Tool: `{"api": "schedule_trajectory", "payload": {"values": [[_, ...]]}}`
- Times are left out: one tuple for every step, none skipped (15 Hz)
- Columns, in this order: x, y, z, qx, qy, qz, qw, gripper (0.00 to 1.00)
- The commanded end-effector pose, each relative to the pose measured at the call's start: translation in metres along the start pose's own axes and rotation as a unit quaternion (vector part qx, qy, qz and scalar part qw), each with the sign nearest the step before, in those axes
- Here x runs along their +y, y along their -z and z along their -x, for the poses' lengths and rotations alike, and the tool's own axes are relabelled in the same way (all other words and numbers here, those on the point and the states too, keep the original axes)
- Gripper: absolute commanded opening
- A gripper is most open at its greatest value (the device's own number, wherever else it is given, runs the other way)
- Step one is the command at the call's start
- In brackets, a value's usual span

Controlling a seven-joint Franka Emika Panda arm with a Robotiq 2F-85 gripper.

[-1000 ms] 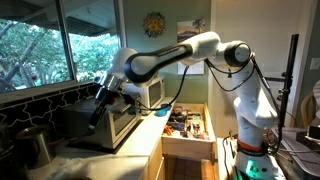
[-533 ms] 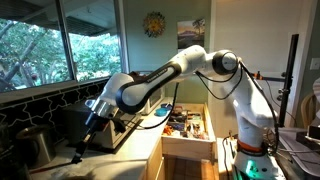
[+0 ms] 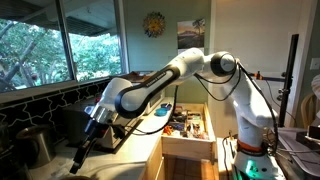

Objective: Move the butter knife from on top of the oven to the round tray

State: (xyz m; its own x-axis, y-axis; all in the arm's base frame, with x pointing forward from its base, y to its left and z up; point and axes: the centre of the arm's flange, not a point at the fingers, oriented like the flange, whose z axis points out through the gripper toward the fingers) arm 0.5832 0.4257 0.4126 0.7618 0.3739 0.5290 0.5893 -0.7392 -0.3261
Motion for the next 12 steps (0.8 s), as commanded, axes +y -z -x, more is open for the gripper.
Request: {"api": "schedule_trajectory", "payload": {"values": [[-0.012,0.042,-0.017,0.015,-0.002,-0.009,0.9998,0.72],[-0.02,0.069,-0.027,0.038,0.006,-0.013,0.9992,0.8],[-0.028,0.095,-0.035,0.057,0.016,-0.008,0.9982,0.87],[-0.034,0.117,-0.039,0.076,0.03,0.013,0.9966,0.93],[-0.041,0.142,-0.043,0.097,0.038,0.058,0.9928,0.99],[-0.047,0.17,-0.048,0.118,0.042,0.077,0.9891,1.0],[-0.053,0.199,-0.05,0.141,0.043,0.095,0.9844,1.0],[-0.058,0.228,-0.052,0.164,0.046,0.113,0.9789,1.0],[-0.064,0.258,-0.053,0.191,0.046,0.128,0.9722,1.0],[-0.071,0.287,-0.053,0.22,0.052,0.14,0.964,1.0],[-0.08,0.316,-0.052,0.251,0.059,0.149,0.9546,1.0],[-0.063,0.28,-0.076,0.223,0.055,0.118,0.966,1.0]]}}
